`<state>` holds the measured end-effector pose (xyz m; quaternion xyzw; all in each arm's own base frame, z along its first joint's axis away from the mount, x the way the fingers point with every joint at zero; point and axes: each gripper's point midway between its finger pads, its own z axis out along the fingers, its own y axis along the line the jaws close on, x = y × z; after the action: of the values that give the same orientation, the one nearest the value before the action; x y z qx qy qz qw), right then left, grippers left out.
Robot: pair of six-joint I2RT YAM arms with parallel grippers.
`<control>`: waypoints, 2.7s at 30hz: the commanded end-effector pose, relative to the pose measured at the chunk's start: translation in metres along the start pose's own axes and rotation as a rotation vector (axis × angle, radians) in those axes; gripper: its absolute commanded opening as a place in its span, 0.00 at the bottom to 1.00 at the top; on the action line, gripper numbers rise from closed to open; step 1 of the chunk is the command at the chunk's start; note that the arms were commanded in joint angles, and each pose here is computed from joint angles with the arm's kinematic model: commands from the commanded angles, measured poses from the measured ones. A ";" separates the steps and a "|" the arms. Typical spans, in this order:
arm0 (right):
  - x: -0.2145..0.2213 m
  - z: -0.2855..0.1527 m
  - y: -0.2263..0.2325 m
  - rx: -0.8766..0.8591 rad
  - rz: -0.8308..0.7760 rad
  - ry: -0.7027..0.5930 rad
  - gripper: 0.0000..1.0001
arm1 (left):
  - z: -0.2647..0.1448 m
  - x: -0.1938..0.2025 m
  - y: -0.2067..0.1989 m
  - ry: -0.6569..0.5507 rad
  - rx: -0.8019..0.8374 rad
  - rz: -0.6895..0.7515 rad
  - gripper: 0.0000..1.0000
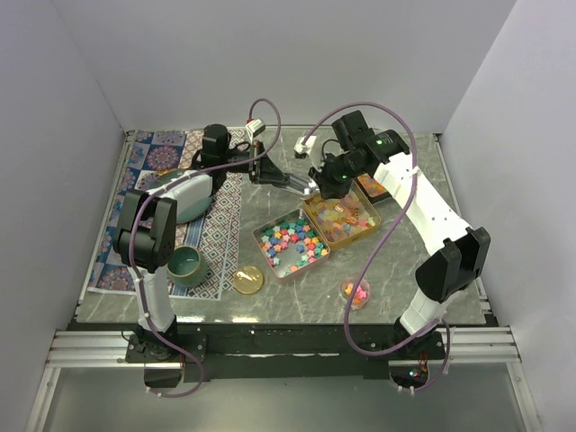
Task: Pack the candies
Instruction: Adjust the spatula, then scoop the fake candies from the storage box.
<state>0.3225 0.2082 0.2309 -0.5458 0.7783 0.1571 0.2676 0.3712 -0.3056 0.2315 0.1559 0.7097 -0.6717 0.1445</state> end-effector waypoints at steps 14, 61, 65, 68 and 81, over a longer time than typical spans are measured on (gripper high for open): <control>0.082 -0.049 -0.002 0.003 -0.500 0.484 0.00 | -0.123 -0.090 0.009 -0.358 -0.549 0.204 0.70; 0.027 0.063 0.000 0.236 -1.112 1.238 0.00 | -0.204 0.022 -0.095 -0.680 -0.559 0.375 0.70; 0.031 0.069 0.019 0.197 -1.141 1.219 0.00 | -0.203 0.021 -0.093 -0.681 -0.551 0.370 0.70; 0.037 0.069 0.023 0.167 -1.143 1.214 0.00 | -0.204 0.020 -0.091 -0.688 -0.555 0.372 0.70; 0.067 0.085 0.055 -0.007 -1.035 1.115 0.00 | -0.206 0.020 -0.077 -0.700 -0.569 0.347 0.70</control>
<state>0.3049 0.2321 0.1408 -0.7965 0.4792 -0.3667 -0.0391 0.3179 -0.1042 0.3006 -0.0125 0.7472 -0.4308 0.5060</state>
